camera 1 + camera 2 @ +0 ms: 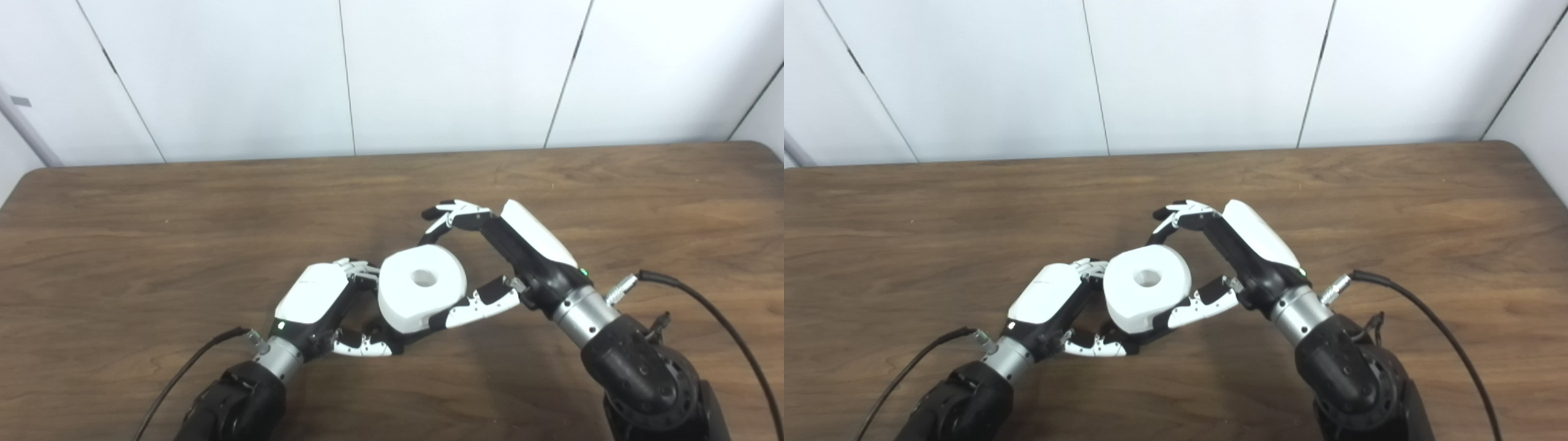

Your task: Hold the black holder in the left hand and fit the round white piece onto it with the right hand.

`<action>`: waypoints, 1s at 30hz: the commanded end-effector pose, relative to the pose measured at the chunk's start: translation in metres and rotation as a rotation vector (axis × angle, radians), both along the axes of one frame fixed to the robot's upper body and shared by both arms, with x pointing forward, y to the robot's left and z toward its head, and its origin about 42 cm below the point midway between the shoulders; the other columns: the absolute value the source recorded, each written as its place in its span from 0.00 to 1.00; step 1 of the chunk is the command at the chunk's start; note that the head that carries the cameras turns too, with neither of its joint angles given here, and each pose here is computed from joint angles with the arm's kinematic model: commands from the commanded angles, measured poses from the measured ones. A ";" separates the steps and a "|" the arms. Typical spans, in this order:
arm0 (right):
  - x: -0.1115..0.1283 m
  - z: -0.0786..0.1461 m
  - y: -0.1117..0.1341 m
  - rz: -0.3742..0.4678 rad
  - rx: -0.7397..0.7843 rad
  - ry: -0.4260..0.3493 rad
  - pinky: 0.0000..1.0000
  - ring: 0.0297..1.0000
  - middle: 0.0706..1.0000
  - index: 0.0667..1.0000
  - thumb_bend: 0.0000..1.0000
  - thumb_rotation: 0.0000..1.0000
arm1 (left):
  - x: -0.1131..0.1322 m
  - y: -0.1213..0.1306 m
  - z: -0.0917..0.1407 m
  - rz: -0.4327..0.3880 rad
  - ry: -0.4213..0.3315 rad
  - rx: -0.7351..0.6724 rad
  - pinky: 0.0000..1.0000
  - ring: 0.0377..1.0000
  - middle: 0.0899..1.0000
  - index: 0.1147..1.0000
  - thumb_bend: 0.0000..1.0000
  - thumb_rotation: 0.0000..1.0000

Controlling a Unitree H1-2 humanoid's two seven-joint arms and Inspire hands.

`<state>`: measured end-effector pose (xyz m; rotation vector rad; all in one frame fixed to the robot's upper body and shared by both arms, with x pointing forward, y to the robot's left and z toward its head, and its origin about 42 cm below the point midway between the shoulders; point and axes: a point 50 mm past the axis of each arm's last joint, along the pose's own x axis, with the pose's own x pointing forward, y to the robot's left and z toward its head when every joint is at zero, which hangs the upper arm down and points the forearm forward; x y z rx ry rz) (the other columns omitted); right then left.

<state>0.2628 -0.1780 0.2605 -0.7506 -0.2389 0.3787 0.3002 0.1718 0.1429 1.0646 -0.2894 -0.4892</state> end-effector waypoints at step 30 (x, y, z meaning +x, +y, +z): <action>0.011 0.003 0.006 0.014 0.003 -0.107 0.92 0.91 0.80 0.44 0.53 0.14 | -0.002 -0.012 -0.007 -0.019 0.043 0.029 0.90 0.82 0.75 0.42 0.52 0.06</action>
